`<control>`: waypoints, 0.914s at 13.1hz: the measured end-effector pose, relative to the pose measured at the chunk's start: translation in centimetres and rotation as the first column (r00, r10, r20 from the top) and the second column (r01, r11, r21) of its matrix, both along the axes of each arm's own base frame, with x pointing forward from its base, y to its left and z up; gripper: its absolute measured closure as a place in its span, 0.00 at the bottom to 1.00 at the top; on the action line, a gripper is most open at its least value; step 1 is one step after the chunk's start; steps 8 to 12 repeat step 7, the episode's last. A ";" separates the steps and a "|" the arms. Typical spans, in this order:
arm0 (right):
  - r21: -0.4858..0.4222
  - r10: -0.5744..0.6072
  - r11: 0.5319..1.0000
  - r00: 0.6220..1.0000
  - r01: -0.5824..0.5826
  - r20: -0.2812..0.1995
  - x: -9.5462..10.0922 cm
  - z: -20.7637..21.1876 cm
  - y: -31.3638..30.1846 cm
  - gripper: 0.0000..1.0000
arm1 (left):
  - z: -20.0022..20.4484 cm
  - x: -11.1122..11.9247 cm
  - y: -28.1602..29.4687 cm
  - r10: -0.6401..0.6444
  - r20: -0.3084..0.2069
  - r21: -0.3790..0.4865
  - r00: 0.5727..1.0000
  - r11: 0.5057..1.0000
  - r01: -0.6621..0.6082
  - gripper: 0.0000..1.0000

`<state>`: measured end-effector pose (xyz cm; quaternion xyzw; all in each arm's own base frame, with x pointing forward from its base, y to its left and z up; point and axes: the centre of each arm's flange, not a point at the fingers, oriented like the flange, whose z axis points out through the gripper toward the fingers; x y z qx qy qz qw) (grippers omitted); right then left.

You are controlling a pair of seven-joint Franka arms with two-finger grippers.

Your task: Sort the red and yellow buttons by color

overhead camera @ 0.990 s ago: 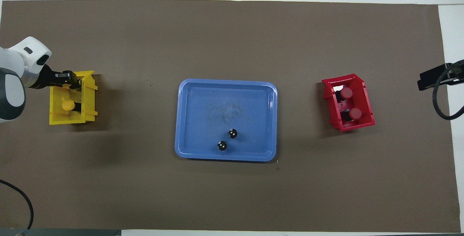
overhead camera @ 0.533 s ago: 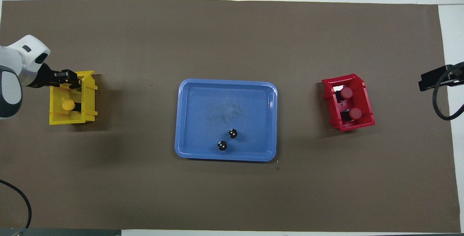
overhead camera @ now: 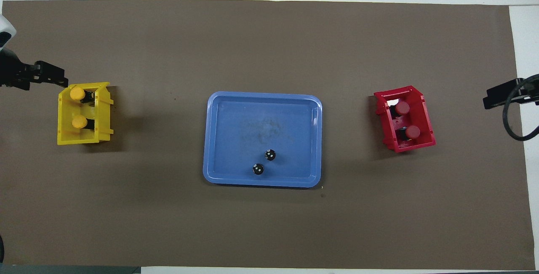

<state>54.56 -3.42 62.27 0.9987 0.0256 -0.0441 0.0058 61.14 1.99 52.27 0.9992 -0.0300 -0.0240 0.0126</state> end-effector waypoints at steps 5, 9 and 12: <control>0.001 -0.016 1.000 1.000 0.016 -0.012 -0.4 -0.1 -0.8 0.00 | 8.7 -5.0 -2.7 -0.057 0.008 -0.017 0.998 0.998 0.057 0.00; 0.002 -0.013 1.000 1.000 0.013 -0.012 -0.4 -0.1 -0.7 0.00 | 9.6 -5.9 -2.2 -0.052 0.002 -0.019 0.999 0.998 0.052 0.00; 0.002 -0.013 1.000 1.000 0.013 -0.012 -0.4 -0.1 -0.7 0.00 | 9.6 -5.9 -2.2 -0.052 0.002 -0.019 0.999 0.998 0.052 0.00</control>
